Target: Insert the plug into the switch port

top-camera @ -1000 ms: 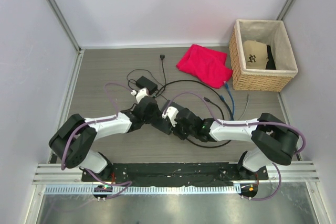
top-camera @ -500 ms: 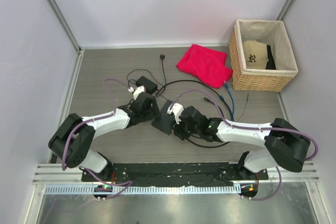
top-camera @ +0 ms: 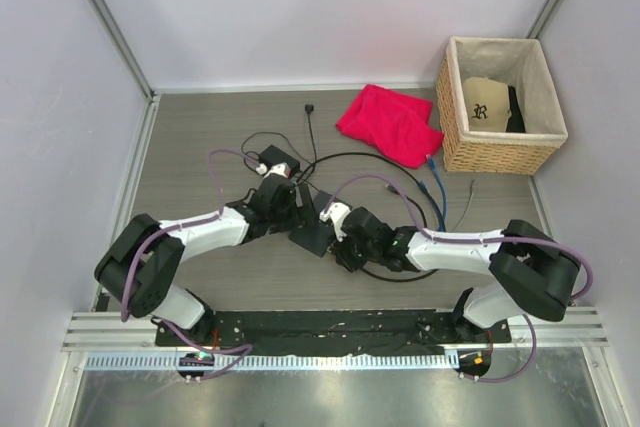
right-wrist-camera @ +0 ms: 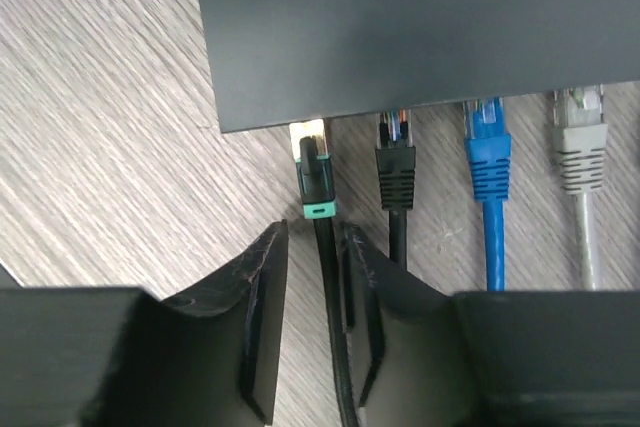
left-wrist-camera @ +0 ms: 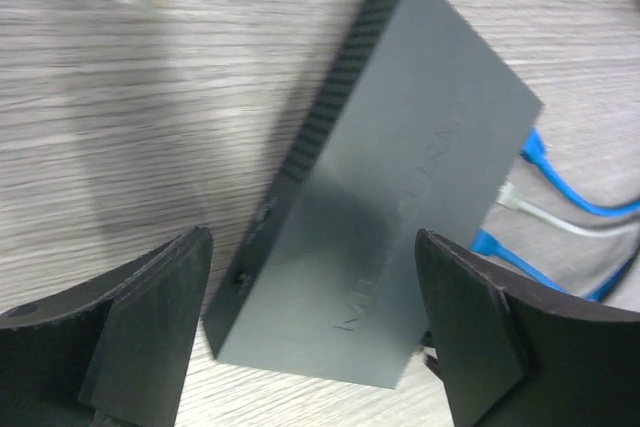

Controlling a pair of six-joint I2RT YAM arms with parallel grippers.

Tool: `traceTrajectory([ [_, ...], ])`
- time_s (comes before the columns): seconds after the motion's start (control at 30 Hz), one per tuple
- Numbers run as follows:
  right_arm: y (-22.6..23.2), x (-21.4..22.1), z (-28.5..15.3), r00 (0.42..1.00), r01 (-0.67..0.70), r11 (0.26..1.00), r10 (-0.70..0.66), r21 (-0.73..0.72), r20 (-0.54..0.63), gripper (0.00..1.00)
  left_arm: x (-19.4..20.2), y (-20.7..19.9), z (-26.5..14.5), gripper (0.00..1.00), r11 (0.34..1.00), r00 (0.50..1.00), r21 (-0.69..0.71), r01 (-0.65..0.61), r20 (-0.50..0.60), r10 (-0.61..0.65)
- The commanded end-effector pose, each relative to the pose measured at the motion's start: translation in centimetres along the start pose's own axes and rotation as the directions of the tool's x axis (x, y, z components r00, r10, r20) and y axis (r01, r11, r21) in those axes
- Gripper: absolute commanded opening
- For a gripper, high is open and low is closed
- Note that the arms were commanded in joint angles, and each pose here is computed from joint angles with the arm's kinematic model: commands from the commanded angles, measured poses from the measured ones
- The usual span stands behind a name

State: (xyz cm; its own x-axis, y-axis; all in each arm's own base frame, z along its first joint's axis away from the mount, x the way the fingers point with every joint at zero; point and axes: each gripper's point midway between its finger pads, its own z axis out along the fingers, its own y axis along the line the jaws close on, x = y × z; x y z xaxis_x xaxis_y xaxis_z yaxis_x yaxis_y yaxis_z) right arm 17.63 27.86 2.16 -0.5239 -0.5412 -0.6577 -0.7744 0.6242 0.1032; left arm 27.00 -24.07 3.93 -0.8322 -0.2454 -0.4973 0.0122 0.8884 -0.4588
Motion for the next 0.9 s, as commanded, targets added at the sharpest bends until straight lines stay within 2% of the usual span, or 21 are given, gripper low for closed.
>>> traceTrajectory([
  [0.0,0.2,-0.4,0.9,1.000,-0.016,1.000,0.016,-0.006,0.013,0.29,3.0,0.4,0.6,0.84,0.999,0.992,0.023,0.044,-0.117,-0.041],
  [0.03,0.1,-0.3,1.0,1.000,-0.015,1.000,0.015,-0.006,0.012,0.22,3.8,0.6,0.6,0.82,0.998,0.988,0.021,0.057,-0.142,-0.054],
  [0.1,0.4,-0.6,1.2,1.000,-0.017,1.000,0.018,-0.019,0.024,0.17,4.5,0.6,0.7,0.76,0.996,0.985,0.015,0.082,-0.153,-0.079],
  [0.13,0.5,-0.7,1.2,0.999,-0.017,1.000,0.018,-0.026,0.030,0.08,5.2,0.6,0.8,0.75,0.997,0.983,0.012,0.078,-0.166,-0.075],
  [0.2,0.9,-1.9,1.0,0.998,-0.013,0.999,0.015,-0.045,0.065,0.01,6.0,0.6,0.7,0.68,0.996,0.979,0.004,0.087,-0.185,-0.085],
  [0.47,0.8,-9.0,-0.9,0.967,0.032,0.999,-0.027,-0.015,0.255,0.01,9.6,-2.1,0.0,0.55,0.994,0.963,0.058,0.088,-0.260,-0.070],
  [0.7,-1.1,-15.7,-3.4,0.913,0.048,0.999,-0.047,0.008,0.405,0.01,12.5,-4.9,-1.4,0.52,0.989,0.948,0.123,0.087,-0.316,-0.044],
  [0.87,-0.8,-19.9,-4.8,0.858,0.048,0.999,-0.029,-0.024,0.513,0.01,12.5,-6.0,-1.7,0.50,0.979,0.948,0.158,0.131,-0.310,-0.076],
])
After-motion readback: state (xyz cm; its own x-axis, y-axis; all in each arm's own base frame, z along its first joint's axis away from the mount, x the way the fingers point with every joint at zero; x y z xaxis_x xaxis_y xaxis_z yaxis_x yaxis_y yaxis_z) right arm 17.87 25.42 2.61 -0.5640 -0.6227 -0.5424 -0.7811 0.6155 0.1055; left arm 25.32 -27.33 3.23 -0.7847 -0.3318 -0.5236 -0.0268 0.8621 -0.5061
